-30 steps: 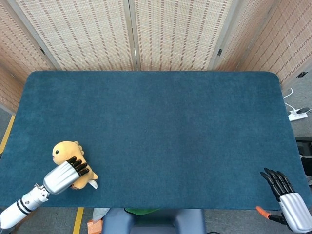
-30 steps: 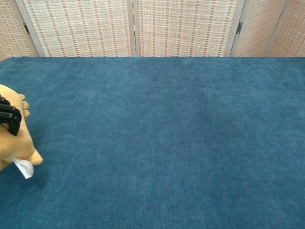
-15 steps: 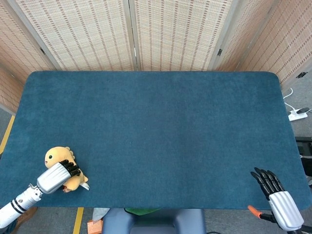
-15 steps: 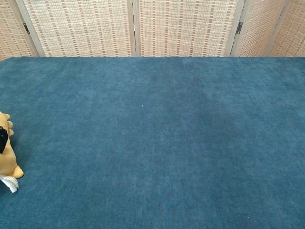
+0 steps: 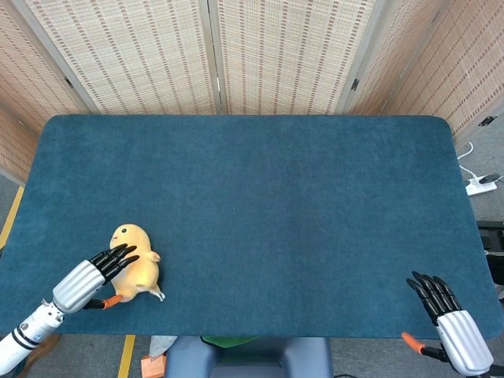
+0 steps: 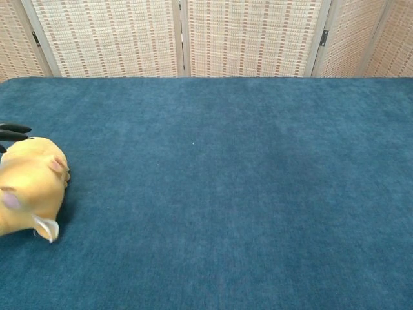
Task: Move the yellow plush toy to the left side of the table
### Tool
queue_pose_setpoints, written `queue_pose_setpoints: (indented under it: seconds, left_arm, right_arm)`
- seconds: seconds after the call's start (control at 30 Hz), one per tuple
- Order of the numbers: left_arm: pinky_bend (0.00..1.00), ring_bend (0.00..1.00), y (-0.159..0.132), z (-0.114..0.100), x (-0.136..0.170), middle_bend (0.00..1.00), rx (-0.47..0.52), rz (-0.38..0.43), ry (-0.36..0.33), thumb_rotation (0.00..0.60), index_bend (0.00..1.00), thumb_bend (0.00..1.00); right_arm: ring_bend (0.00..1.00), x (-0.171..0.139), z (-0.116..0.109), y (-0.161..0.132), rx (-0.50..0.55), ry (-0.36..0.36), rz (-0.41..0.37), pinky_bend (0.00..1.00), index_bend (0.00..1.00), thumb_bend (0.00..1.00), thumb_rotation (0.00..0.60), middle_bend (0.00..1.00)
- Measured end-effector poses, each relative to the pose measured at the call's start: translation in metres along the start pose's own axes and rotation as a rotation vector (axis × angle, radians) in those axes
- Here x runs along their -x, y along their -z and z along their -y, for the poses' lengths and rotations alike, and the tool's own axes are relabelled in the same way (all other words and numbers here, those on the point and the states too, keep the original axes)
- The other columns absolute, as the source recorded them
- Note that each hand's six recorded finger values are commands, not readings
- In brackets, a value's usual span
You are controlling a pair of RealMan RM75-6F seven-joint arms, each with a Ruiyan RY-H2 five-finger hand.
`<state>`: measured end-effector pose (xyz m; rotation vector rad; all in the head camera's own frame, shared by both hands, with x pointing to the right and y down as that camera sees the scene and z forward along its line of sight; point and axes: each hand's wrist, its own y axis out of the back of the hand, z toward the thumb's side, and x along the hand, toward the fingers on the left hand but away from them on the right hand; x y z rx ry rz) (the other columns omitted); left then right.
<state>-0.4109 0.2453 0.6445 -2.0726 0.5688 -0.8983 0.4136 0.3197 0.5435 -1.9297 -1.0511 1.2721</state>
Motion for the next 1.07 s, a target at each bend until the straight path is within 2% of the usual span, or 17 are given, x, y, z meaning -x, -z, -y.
queue_pose_setpoints:
  seconds: [0.27,0.47,0.57,0.67,0.83,0.9,0.97,1.07]
  left_arm:
    - [0.21,0.00,-0.001,-0.015,0.017,0.00,-0.010,-0.023,-0.014,0.600,0.00,0.24]
    - [0.18,0.00,0.005,-0.041,0.048,0.00,0.017,-0.113,-0.063,0.600,0.00,0.25]
    - [0.14,0.00,0.008,-0.055,0.069,0.00,0.048,-0.203,-0.107,0.600,0.00,0.26]
    - [0.13,0.00,0.012,-0.064,0.089,0.00,0.071,-0.328,-0.135,0.600,0.00,0.27]
    - [0.13,0.00,0.015,-0.071,0.124,0.00,0.117,-0.599,-0.236,0.600,0.00,0.28]
    - [0.13,0.00,0.016,-0.071,0.137,0.00,0.102,-0.691,-0.254,0.600,0.00,0.28]
    - [0.13,0.00,0.016,-0.071,0.142,0.00,0.083,-0.721,-0.254,0.600,0.00,0.28]
    - [0.13,0.00,0.009,-0.071,0.141,0.00,0.075,-0.709,-0.257,0.600,0.00,0.28]
  right_arm:
    - [0.00,-0.004,-0.002,-0.001,0.012,0.005,-0.018,0.00,0.00,0.15,0.600,0.00]
    - [0.00,-0.001,-0.004,-0.004,0.012,0.009,-0.043,0.00,0.00,0.15,0.600,0.00]
    - [0.00,0.003,-0.005,-0.006,-0.004,0.019,-0.055,0.00,0.00,0.15,0.600,0.00]
    - [0.00,0.008,-0.007,-0.007,-0.036,0.035,-0.060,0.00,0.00,0.15,0.600,0.00]
    - [0.00,0.013,-0.011,-0.005,-0.117,0.069,-0.030,0.00,0.00,0.15,0.600,0.00]
    - [0.00,0.015,-0.014,-0.001,-0.162,0.089,0.002,0.00,0.00,0.15,0.600,0.00]
    - [0.00,0.016,-0.018,0.002,-0.197,0.107,0.040,0.00,0.00,0.16,0.600,0.00]
    - [0.00,0.015,-0.022,0.003,-0.197,0.117,0.061,0.00,0.00,0.16,0.600,0.00]
